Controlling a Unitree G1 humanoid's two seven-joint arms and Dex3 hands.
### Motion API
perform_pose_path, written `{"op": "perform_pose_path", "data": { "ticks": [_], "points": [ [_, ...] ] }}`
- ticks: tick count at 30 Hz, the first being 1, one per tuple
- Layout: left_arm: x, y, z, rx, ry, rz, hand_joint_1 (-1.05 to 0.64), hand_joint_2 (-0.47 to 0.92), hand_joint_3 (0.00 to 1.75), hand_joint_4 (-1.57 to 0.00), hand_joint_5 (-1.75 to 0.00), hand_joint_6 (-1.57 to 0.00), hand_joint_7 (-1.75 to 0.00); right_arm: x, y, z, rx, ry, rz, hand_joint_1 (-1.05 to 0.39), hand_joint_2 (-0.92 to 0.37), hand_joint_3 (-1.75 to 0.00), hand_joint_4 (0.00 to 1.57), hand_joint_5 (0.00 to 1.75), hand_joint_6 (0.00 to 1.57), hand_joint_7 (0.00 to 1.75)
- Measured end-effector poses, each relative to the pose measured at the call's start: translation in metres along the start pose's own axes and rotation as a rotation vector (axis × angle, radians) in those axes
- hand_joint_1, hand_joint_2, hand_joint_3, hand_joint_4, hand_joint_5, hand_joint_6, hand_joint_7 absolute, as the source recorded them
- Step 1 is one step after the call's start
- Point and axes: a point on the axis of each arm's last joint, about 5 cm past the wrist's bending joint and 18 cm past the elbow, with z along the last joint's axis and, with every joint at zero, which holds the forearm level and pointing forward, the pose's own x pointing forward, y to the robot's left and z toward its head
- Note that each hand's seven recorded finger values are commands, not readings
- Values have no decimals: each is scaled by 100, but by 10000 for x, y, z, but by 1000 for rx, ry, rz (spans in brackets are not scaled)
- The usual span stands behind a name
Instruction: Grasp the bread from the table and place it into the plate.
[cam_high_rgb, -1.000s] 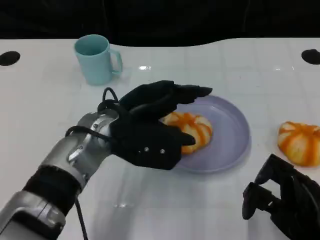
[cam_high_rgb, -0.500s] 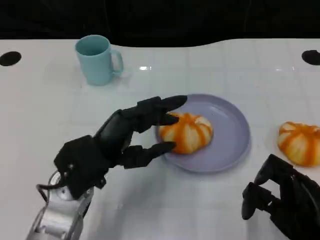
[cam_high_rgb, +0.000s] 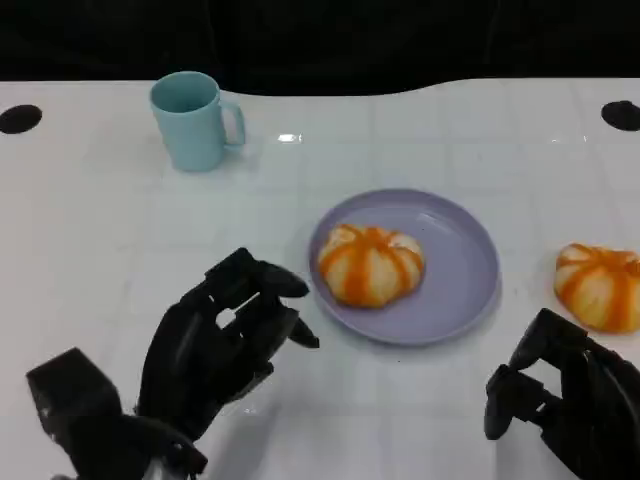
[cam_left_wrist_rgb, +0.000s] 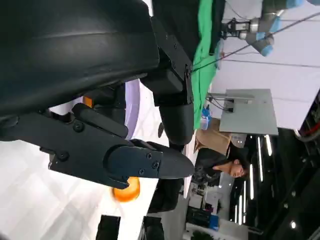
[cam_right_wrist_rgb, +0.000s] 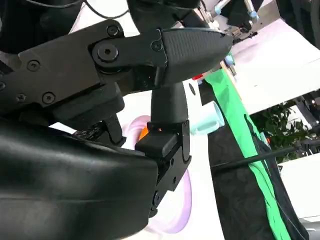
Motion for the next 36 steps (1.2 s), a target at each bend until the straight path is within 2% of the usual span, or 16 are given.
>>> {"op": "perform_pose_path", "data": {
  "ticks": [7,13,19,36],
  "points": [
    [-105,-2,16,-96,28,-4,-58,92,40,-80,-175,-57,-174,-14,2,9,-3,-3,3,-59,-92,-37,73,175,57,163],
    [-207,-51,20,-136,34,22,-56,92,41,-79,-175,-54,-175,-22,1,21,-9,-4,5,-59,-92,-36,74,175,59,162],
    [-347,-51,-30,-169,95,64,-57,92,45,-79,-175,-54,-175,-24,-1,36,-14,-6,9,-59,-92,-35,75,175,60,162],
    [-381,17,-66,-163,120,58,-58,92,39,-82,-175,-55,-175,-47,3,31,-11,3,0,-59,-92,-35,75,175,62,159]
  ]
}}
